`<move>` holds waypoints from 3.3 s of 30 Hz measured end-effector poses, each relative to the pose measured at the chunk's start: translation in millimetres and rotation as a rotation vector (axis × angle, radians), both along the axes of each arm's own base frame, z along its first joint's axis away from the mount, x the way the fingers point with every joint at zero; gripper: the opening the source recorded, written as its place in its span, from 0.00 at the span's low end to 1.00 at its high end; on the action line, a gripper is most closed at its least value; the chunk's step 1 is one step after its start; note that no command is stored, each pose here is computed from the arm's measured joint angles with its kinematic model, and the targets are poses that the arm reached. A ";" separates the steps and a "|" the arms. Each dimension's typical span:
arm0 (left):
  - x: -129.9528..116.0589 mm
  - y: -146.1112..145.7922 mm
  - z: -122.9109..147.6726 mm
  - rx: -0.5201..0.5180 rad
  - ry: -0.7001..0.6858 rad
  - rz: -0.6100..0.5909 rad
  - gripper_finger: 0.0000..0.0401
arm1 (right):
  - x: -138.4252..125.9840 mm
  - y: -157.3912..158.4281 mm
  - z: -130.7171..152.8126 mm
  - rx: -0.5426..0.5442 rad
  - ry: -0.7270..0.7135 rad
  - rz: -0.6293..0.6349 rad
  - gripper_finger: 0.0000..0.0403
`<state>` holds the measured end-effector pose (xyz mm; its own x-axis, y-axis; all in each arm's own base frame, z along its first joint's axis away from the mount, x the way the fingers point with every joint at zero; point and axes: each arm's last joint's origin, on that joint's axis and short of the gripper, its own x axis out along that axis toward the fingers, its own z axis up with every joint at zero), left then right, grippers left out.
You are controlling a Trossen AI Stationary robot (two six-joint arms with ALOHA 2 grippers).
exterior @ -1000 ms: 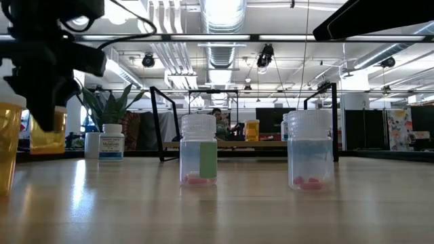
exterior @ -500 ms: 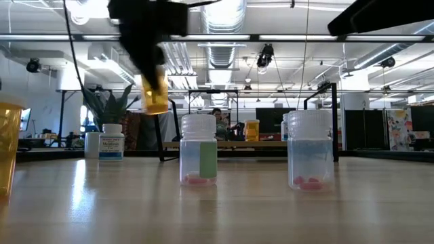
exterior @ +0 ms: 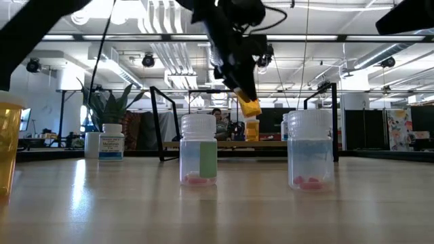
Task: Pick and place medicine bottles onto shelf by color
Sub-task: Put the top large orange medicine bottle on the shelf aligned with the other large orange medicine bottle, then put the small orange medicine bottle on the shelf aligned with the other small orange medicine bottle
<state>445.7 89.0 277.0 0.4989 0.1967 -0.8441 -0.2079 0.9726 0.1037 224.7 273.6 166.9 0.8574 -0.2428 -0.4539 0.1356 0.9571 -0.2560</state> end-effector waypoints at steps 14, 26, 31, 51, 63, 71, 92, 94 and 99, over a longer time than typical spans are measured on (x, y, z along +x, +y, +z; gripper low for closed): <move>18.5 86.1 -17.1 -0.080 -0.073 0.192 0.46 | -0.7 -0.2 -0.5 0.007 0.001 -0.007 0.56; 18.3 95.6 -29.1 -0.089 -0.073 0.218 0.46 | -1.5 -1.1 -2.0 0.018 0.000 -0.015 0.56; 18.3 96.1 -32.9 -0.092 -0.072 0.216 0.46 | -1.5 -1.2 -2.1 0.024 -0.002 -0.018 0.56; 18.8 101.9 -35.4 -0.111 -0.108 0.202 0.49 | -1.5 -1.2 -2.2 0.023 -0.002 -0.018 0.56; 20.1 103.4 -34.1 -0.111 -0.130 0.193 0.63 | -1.5 -1.2 -2.2 0.024 -0.002 -0.018 0.56; 25.4 106.9 -29.0 -0.017 -0.187 0.147 0.63 | -1.5 -1.2 -2.2 0.046 -0.008 -0.030 0.56; -75.5 -17.7 62.8 0.255 0.043 0.097 0.58 | -7.3 -9.4 -15.2 0.063 0.000 -0.062 0.56; -93.2 -38.0 55.5 0.237 -0.021 0.096 0.58 | -9.9 -13.2 -20.5 0.070 -0.001 -0.082 0.56; -145.8 -87.1 21.6 0.173 -0.217 0.064 0.58 | -14.9 -20.9 -30.4 0.094 -0.016 -0.126 0.56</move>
